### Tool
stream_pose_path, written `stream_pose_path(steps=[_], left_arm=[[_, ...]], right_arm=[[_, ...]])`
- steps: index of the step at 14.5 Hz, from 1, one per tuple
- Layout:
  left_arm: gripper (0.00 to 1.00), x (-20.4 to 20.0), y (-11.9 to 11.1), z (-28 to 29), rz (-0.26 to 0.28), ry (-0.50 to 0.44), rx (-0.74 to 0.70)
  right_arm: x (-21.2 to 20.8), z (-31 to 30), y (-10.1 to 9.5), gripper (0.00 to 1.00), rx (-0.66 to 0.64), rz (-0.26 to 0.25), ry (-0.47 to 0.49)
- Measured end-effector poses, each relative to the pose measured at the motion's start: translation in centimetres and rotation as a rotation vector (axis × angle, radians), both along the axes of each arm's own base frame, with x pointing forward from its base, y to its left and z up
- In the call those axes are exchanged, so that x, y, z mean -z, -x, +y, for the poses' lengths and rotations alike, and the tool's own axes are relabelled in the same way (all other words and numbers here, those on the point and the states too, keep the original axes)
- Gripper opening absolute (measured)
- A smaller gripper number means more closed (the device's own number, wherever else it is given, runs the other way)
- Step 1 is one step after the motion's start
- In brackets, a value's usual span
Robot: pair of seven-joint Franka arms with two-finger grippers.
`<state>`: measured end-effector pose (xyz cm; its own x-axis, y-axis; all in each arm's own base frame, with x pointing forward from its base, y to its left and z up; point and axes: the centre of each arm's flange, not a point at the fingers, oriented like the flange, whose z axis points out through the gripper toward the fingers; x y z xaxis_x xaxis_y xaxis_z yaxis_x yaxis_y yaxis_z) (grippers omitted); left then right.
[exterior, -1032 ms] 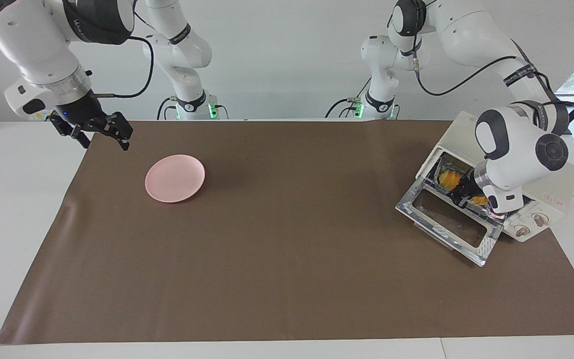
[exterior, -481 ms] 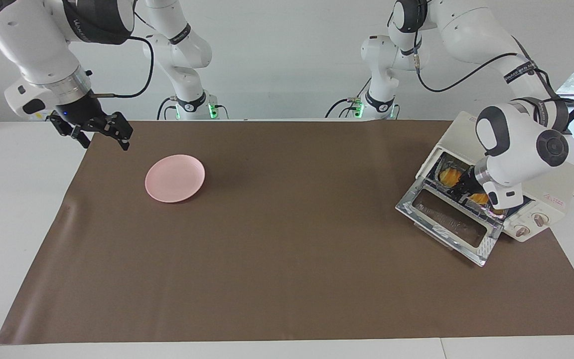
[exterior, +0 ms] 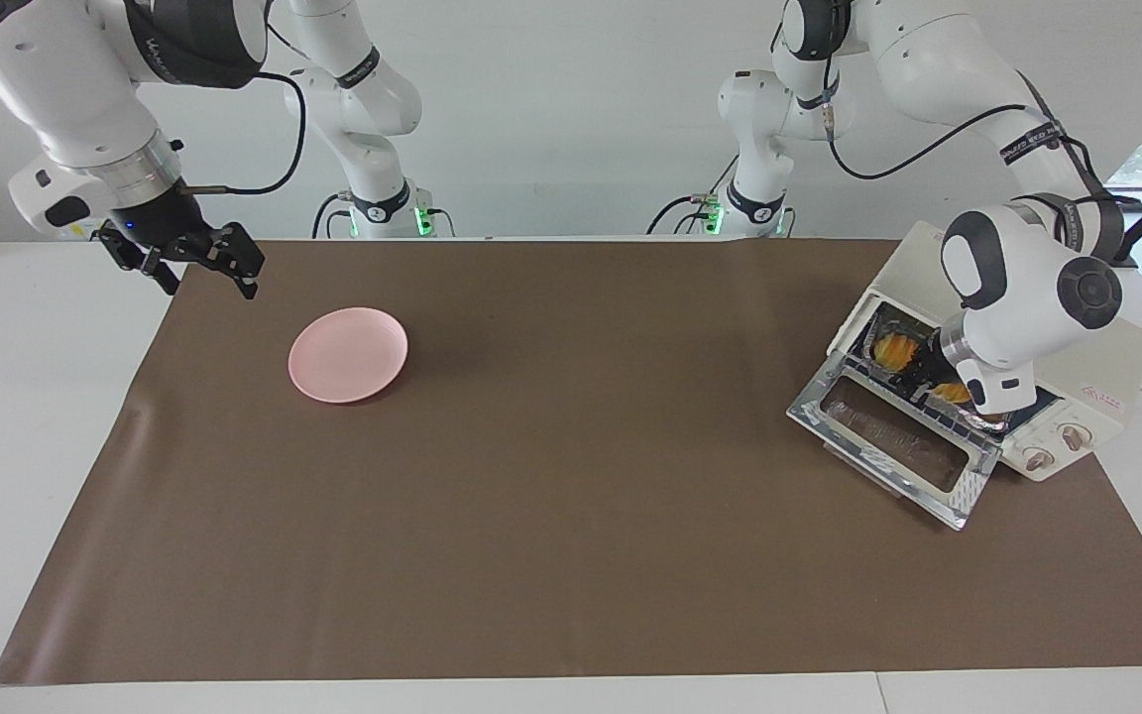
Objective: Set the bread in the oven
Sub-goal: 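Push the foil tray into the oven opening with the left gripper, then release the tray and draw the left gripper back from the oven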
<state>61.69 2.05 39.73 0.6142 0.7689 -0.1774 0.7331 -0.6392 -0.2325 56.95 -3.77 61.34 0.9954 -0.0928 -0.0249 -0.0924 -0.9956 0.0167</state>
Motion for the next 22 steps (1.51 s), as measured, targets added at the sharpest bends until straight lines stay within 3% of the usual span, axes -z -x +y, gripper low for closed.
stream_pose_path(steps=[2, 3, 12, 22], left_arm=[[0.02, 0.0, 0.0, 0.0, 0.000, 0.007, 0.027], [0.08, 0.1, 0.1, 0.0, 0.002, 0.015, 0.053], [0.98, 0.4, -0.1, -1.1, -0.009, 0.006, 0.144], [1.00, -3.2, -1.7, -1.7, -0.084, -0.033, 0.213]], right_arm=[[0.0, 0.0, 0.0, 1.00, 0.000, 0.000, 0.000], [0.0, 0.0, 0.0, 1.00, 0.000, 0.000, 0.000], [0.0, 0.0, 0.0, 1.00, 0.000, 0.000, 0.000], [0.0, 0.0, 0.0, 1.00, 0.000, 0.000, 0.000]])
